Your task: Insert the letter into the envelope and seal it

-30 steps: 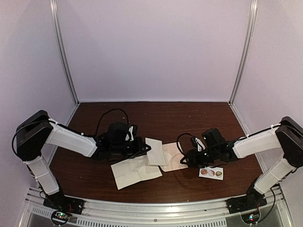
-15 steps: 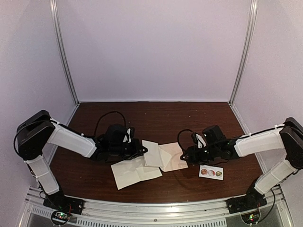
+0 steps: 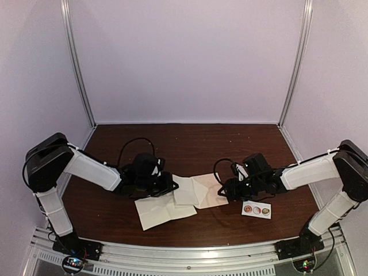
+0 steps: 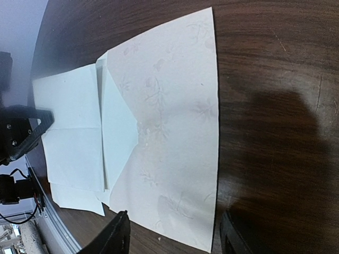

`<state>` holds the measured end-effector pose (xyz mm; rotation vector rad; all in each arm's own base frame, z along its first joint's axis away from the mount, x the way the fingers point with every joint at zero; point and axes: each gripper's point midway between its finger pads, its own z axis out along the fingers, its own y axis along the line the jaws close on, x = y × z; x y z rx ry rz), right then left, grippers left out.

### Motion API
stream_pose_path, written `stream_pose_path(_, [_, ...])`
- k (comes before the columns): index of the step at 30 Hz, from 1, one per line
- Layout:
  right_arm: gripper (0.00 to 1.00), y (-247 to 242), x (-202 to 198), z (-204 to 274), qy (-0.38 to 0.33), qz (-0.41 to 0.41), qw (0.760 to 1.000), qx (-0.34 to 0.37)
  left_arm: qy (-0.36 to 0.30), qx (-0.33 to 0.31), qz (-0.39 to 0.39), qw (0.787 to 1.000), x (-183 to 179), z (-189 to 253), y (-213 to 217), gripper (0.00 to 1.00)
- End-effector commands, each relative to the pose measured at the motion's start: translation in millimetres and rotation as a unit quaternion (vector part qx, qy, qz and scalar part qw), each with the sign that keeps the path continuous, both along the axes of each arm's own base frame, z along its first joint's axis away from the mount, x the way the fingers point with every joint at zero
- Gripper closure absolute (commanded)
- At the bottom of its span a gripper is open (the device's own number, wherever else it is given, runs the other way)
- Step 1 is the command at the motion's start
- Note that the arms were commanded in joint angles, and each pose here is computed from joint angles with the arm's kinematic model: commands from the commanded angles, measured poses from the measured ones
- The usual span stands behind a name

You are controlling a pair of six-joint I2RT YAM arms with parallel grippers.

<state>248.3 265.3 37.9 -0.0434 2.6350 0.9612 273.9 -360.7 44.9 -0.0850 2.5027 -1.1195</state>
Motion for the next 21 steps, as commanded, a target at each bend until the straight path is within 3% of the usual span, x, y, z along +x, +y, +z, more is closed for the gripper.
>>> stream_pose_path(1, [0.41,7,4,3,-0.009,0.007,1.000,0.010,-0.014,0.009,0.002,1.000,10,-1,-2,1.00])
stream_pose_path(15, [0.40,10,2,6,-0.013,0.006,1.000,0.015,-0.017,-0.005,-0.005,1.000,11,-4,-8,1.00])
stream_pose_path(21, [0.25,-5,18,50,-0.098,-0.017,0.995,-0.007,-0.129,-0.078,-0.050,0.987,10,63,-18,1.00])
